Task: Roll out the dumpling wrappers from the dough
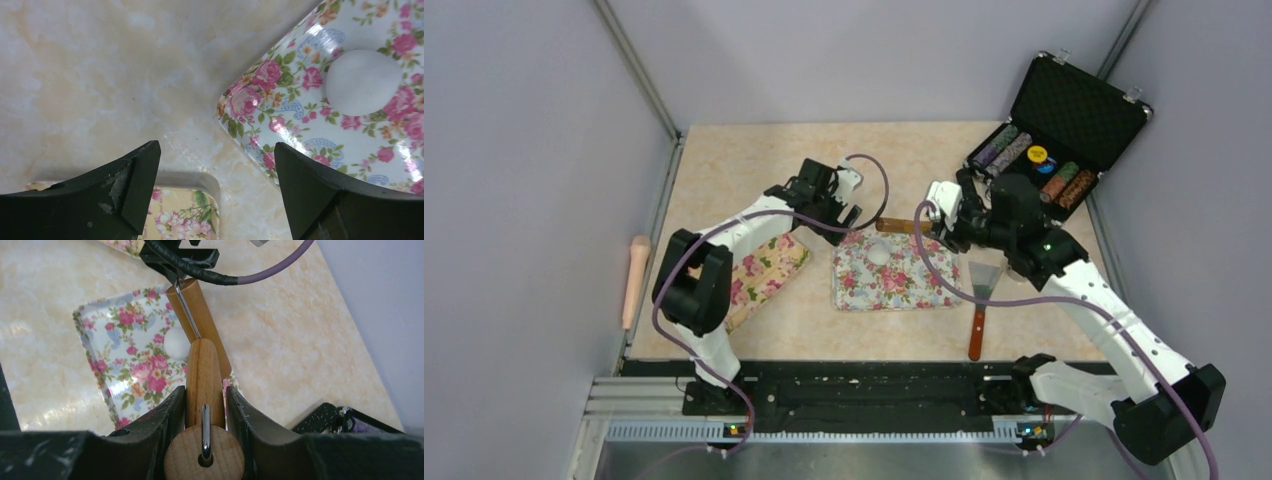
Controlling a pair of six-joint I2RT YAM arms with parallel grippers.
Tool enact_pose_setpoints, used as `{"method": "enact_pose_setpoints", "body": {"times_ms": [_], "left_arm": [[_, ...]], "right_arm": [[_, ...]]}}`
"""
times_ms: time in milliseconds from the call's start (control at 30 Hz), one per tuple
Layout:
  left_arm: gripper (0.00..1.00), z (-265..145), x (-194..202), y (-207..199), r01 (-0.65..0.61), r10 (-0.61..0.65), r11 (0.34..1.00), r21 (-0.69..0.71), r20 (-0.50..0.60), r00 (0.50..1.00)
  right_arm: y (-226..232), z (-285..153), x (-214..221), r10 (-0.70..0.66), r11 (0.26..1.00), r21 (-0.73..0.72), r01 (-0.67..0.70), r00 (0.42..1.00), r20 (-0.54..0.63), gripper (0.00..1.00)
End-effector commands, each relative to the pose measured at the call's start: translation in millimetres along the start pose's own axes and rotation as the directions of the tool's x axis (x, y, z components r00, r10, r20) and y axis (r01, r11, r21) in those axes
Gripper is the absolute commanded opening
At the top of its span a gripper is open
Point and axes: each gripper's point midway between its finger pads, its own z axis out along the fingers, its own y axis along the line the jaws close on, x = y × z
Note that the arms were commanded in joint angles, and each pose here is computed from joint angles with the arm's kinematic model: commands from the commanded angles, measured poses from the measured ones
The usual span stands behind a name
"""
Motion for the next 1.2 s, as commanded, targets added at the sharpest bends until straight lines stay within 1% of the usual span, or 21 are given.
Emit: {"method": "enact_pose_setpoints", "body": {"times_ms": [0,100,200,300,400,500,567,633,667,733,867,933,967,1067,1167], "left_arm": [[0.88,12,-5,14,-0.023,0.024,0.998,-0.063,0.012,1.0],[0.84,25,-4,13,-0.011,0.011,0.998,-0.054,0.004,1.0],[0.79,40,5,13,0.01,-0.012,0.999,-0.048,-0.036,0.999],[0.75,51,18,9,0.036,-0.038,0.999,-0.034,-0.08,0.996],[0.72,54,24,0,0.079,-0.077,0.997,0.015,-0.103,0.992],[0.67,59,28,-2,0.102,-0.098,0.995,0.023,-0.126,0.987],[0.57,64,32,-1,0.127,-0.122,0.992,0.02,-0.161,0.979],[0.43,69,35,-5,0.146,-0.135,0.988,0.043,-0.186,0.973],[0.37,71,38,-7,0.155,-0.141,0.987,0.051,-0.202,0.969],[0.31,72,42,-10,0.169,-0.151,0.984,0.062,-0.22,0.964],[0.16,69,40,-10,0.168,-0.151,0.983,0.068,-0.204,0.967],[0.04,68,38,-8,0.16,-0.145,0.985,0.066,-0.196,0.97],[0.0,67,37,-6,0.16,-0.146,0.985,0.061,-0.194,0.97],[0.0,65,33,-8,0.158,-0.139,0.982,0.099,-0.176,0.975],[0.0,60,27,-11,0.137,-0.121,0.983,0.123,-0.129,0.984]], "right_arm": [[-3,-8,8,-0.17,0.984,0.04,0.171,0.985,-0.016,0.0],[4,-4,21,-0.17,0.984,0.057,0.169,0.985,0.003,0.0],[13,-3,28,-0.186,0.982,0.035,0.186,0.982,0.016,0.0],[16,-4,28,-0.187,0.982,0.025,0.187,0.982,0.021,0.0],[19,-3,27,-0.199,0.98,0.02,0.199,0.98,0.026,0.0],[19,3,23,-0.209,0.978,0.025,0.208,0.977,0.033,0.0],[17,8,19,-0.223,0.974,0.034,0.222,0.975,0.019,0.0],[15,15,16,-0.26,0.965,0.032,0.26,0.966,-0.012,0.0],[15,20,14,-0.281,0.959,0.025,0.282,0.959,-0.03,0.0],[15,28,12,-0.322,0.946,0.013,0.324,0.944,-0.075,0.0],[16,46,20,-0.43,0.899,-0.005,0.438,0.88,-0.2,0.0],[14,57,26,-0.471,0.873,0.004,0.488,0.845,-0.255,0.0],[12,62,27,-0.48,0.864,0.017,0.504,0.832,-0.279,0.0],[18,76,31,-0.501,0.851,-0.003,0.526,0.809,-0.306,0.0],[17,82,26,-0.501,0.849,0.003,0.528,0.808,-0.31,0.0]]}}
